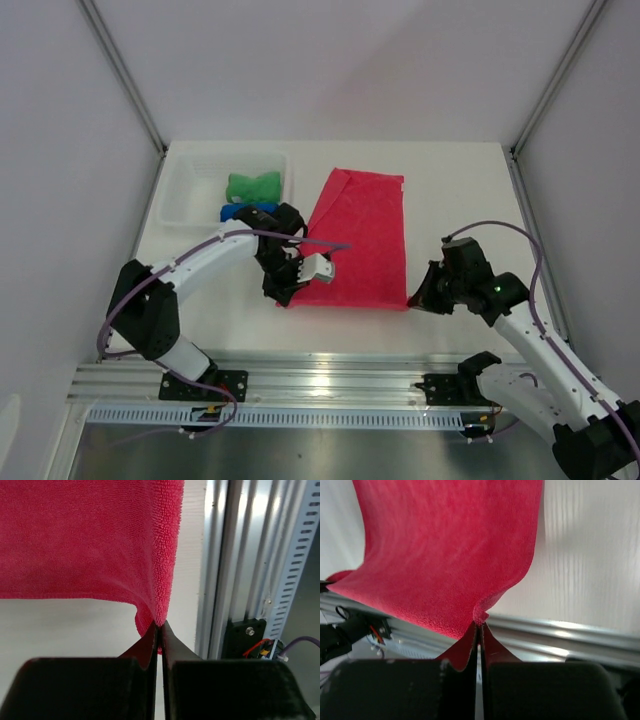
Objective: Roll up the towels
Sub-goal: Flatten the towel
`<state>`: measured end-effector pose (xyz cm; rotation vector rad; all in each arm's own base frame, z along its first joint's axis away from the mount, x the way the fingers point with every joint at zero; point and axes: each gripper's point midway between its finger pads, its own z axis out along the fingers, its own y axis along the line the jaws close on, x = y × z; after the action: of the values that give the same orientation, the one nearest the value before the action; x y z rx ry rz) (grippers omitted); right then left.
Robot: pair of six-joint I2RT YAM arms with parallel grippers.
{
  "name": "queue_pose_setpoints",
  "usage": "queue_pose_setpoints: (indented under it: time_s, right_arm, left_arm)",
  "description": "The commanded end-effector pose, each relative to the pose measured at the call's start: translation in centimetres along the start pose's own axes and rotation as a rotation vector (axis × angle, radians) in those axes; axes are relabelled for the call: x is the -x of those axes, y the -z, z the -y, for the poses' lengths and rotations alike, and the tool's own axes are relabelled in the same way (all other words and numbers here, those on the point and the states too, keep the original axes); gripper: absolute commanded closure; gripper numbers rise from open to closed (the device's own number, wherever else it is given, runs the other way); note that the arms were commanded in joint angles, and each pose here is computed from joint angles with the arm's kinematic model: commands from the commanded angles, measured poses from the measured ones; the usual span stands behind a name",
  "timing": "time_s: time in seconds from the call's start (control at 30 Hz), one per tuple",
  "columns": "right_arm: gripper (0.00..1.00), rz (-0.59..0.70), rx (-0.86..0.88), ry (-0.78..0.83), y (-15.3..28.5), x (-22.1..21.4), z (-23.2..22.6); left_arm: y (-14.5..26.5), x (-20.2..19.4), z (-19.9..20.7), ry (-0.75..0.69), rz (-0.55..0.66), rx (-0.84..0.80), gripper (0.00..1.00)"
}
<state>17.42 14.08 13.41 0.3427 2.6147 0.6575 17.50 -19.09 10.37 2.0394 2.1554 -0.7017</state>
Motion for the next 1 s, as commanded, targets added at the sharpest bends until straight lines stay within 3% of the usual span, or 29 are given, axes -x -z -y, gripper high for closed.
queue_pose_setpoints:
  time_s: [0.0,0.07,0.3,0.5,0.73,0.8,0.87,0.93,0.97]
  right_arm:
    - [1.0,-0.147,-0.121,-0.06,1.6,-5.0,2.4]
    - [1.0,-0.184,-0.132,-0.045,2.4,-6.3,2.4]
    - [1.0,-0.227,-0.12,-0.073,2.7,-7.8,1.8]
    - [1.0,-0.21,-0.107,-0.047,-0.7,-7.0,1.4]
    - [1.0,-0.284,-0.157,-0.086,-2.7,-9.8,3.8]
    - [1.0,-0.294,-0.16,-0.077,-3.1,-10.2,4.1]
    - [1.0,-0.309,-0.151,-0.062,-3.4,-10.5,4.1]
    - [0.97,-0.328,-0.159,-0.06,-3.7,-10.8,4.4]
    - [0.89,-0.342,-0.151,-0.055,-3.8,-11.1,4.2]
  left_arm:
    - [1.3,-2.5,4.4,-0.025,-0.062,-0.096,0.99]
    - [1.6,-3.3,5.9,-0.023,-0.084,-0.132,0.99]
    - [-0.8,-3.0,5.8,0.013,-0.072,-0.141,0.99]
    - [-2.3,-1.9,1.1,0.037,-0.052,0.018,0.99]
    - [-4.8,-5.3,3.3,0.033,-0.124,-0.077,0.99]
    - [-5.0,-5.4,3.6,0.019,-0.122,-0.092,0.94]
    - [-5.3,-5.8,4.2,0.0,-0.122,-0.116,0.82]
    - [-5.6,-5.9,5.0,-0.014,-0.117,-0.153,0.66]
    - [-5.6,-6.2,5.6,-0.024,-0.122,-0.18,0.49]
